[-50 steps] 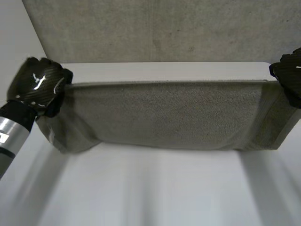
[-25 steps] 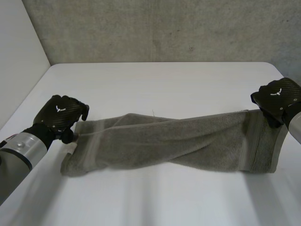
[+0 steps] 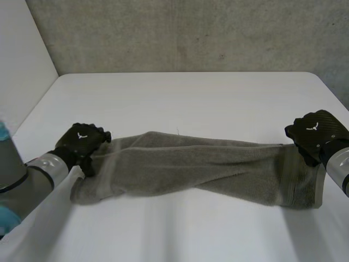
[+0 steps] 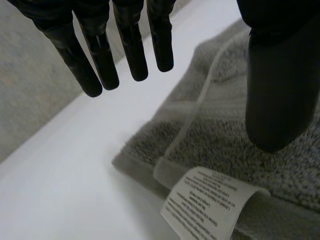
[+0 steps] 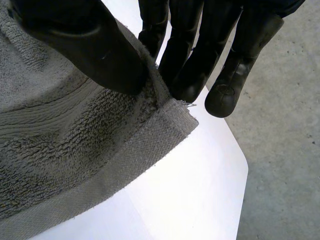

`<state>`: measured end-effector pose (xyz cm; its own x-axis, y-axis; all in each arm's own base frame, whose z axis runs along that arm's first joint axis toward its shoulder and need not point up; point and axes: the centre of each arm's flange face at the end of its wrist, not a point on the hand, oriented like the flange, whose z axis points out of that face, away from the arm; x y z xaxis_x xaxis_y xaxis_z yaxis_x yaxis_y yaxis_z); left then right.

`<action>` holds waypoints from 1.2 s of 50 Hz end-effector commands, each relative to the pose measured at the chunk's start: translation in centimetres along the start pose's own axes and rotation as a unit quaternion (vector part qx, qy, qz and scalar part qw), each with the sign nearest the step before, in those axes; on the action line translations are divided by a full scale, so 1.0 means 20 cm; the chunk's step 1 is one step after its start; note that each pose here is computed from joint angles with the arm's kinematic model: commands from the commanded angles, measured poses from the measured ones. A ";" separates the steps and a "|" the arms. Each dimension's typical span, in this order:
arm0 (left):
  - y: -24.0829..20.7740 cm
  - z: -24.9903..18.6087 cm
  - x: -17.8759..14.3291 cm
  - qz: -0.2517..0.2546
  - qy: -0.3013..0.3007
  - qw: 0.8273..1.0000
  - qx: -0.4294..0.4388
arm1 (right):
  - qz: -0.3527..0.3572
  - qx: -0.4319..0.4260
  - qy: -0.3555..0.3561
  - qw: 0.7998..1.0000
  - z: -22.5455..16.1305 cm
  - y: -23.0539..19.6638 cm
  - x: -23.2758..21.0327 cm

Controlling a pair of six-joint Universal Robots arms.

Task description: Fold the towel.

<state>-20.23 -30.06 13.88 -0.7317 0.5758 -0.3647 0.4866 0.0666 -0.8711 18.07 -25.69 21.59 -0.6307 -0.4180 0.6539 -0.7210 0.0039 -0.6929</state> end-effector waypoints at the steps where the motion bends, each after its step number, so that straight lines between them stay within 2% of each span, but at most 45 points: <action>1: 0.00 0.09 0.02 -0.007 0.018 0.999 -0.042 | -0.001 -0.003 -0.002 1.000 0.01 0.02 -0.01; 11: -0.04 0.18 0.05 -0.006 0.037 0.998 -0.052 | -0.003 -0.005 -0.003 1.000 0.02 0.04 -0.04; 31: -0.01 0.25 0.02 -0.008 0.030 0.997 -0.074 | -0.003 -0.013 -0.011 1.000 0.04 0.07 -0.07; 49: 0.02 0.25 0.03 -0.013 0.040 0.995 -0.091 | -0.003 -0.015 -0.013 1.000 0.04 0.08 -0.07; 60: -0.05 0.21 0.01 -0.008 0.031 0.997 -0.076 | -0.003 -0.015 -0.010 1.000 0.04 0.08 -0.06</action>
<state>-22.96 -33.61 12.10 -0.7087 0.6319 -0.3137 0.5513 0.2185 -0.8052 18.01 -25.87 19.39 -0.6199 -0.4394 0.6501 -0.7331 0.0290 -0.6795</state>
